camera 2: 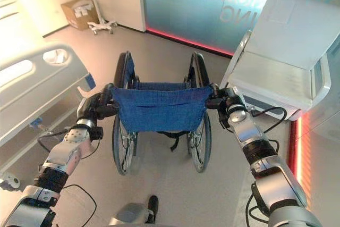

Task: Push the wheelchair next to the bed

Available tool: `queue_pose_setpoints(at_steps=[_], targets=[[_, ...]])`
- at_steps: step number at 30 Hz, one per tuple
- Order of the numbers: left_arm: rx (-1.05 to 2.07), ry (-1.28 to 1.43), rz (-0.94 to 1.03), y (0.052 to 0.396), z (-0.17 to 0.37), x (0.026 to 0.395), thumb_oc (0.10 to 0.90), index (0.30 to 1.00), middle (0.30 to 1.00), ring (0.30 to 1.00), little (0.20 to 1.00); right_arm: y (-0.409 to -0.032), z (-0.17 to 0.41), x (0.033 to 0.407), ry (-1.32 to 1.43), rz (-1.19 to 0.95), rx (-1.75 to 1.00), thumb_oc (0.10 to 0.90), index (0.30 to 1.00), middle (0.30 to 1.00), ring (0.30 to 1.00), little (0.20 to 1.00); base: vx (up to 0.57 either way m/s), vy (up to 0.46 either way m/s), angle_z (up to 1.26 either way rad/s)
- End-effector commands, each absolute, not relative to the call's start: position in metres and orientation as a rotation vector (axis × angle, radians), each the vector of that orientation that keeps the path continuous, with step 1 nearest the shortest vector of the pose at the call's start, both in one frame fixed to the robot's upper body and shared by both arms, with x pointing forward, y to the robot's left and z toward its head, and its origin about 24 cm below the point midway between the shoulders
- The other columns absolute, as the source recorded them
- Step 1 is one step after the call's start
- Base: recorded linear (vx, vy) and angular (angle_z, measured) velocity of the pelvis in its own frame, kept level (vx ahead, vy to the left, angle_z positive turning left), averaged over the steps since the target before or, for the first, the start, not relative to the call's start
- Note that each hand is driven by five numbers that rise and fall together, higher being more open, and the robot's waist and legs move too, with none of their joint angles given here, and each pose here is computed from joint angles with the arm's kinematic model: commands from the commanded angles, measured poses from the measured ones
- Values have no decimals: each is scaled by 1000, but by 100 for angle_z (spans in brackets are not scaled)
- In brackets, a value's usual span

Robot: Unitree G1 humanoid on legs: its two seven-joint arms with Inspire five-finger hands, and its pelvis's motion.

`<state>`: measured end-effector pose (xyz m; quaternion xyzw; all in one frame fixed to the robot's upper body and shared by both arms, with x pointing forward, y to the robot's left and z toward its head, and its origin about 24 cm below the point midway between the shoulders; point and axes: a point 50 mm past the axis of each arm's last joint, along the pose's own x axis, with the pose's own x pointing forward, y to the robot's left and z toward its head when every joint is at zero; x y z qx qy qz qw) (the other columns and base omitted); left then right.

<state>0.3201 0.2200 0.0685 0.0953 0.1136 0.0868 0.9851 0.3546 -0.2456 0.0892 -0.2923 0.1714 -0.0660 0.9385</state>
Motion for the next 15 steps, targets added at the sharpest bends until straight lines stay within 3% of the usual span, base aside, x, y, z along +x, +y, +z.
queue_pose_setpoints(at_steps=[1, 5, 15], targets=[[452, 377, 223, 265, 33, 293, 400, 300, 300, 300, 300, -262, 97, 347, 295, -58, -801, 400, 300, 300, 300, 300, 180, -79, -12], [452, 358, 211, 263, 41, 301, 400, 300, 300, 300, 300, -263, 103, 351, 264, -77, -819, 400, 300, 300, 300, 300, 404, -232, 3], [395, 413, 200, 256, 25, 294, 400, 300, 300, 300, 300, -274, 121, 350, 259, -79, -884, 400, 300, 300, 300, 300, 422, -345, 61]])
